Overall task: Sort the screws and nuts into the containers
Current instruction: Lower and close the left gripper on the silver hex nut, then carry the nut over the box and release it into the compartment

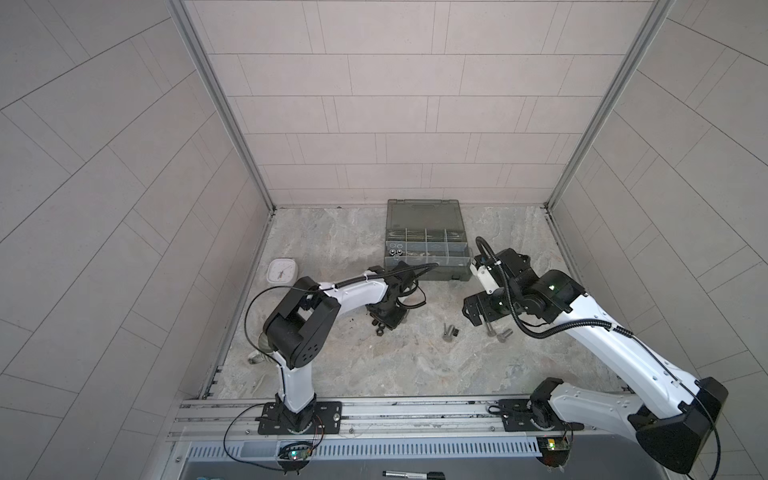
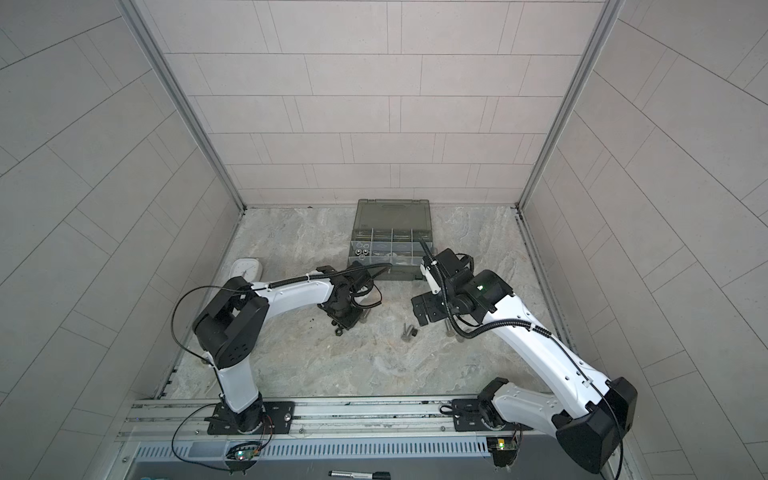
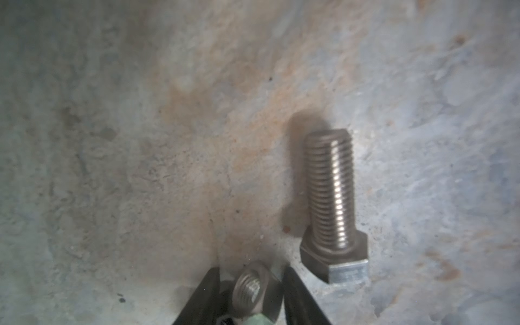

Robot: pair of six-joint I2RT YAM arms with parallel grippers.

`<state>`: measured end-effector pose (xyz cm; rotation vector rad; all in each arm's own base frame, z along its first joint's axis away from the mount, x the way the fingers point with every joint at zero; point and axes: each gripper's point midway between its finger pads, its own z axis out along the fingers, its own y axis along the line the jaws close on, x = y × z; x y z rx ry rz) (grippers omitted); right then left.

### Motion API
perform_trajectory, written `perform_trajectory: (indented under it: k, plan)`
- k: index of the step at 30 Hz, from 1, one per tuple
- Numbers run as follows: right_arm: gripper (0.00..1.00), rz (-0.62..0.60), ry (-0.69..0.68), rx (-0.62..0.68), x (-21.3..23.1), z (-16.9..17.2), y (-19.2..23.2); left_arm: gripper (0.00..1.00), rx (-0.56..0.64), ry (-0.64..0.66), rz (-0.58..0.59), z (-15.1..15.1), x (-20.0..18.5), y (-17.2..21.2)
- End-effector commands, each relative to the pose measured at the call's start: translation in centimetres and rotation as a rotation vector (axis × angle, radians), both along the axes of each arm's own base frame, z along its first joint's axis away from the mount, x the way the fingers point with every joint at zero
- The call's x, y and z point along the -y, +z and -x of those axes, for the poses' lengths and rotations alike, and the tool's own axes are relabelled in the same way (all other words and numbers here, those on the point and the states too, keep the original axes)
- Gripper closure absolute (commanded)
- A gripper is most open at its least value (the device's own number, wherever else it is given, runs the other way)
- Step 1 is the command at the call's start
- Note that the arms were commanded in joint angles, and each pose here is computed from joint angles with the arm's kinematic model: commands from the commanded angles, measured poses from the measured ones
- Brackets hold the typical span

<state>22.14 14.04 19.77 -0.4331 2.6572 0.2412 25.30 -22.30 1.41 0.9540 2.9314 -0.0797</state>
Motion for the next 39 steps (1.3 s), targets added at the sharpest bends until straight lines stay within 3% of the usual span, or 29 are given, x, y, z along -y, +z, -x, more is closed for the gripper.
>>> perform_trajectory:
  k: [1,9,21,39]
  plan:
    - [0.01,0.01,-0.019,0.013,0.3,-0.2,0.3,0.67,-0.009,-0.022,-0.01,0.0,0.3,-0.3]
    - [0.01,0.019,-0.015,0.01,0.2,-0.4,0.2,0.87,-0.014,-0.029,-0.008,-0.2,0.5,-0.1]
    - [0.01,0.031,-0.007,0.019,-0.2,-1.4,0.4,0.91,0.005,-0.036,-0.013,-2.3,0.9,2.7]
    - [0.01,0.08,0.009,0.035,-1.1,-5.3,1.4,0.91,0.167,0.149,0.105,-16.3,3.7,8.1]
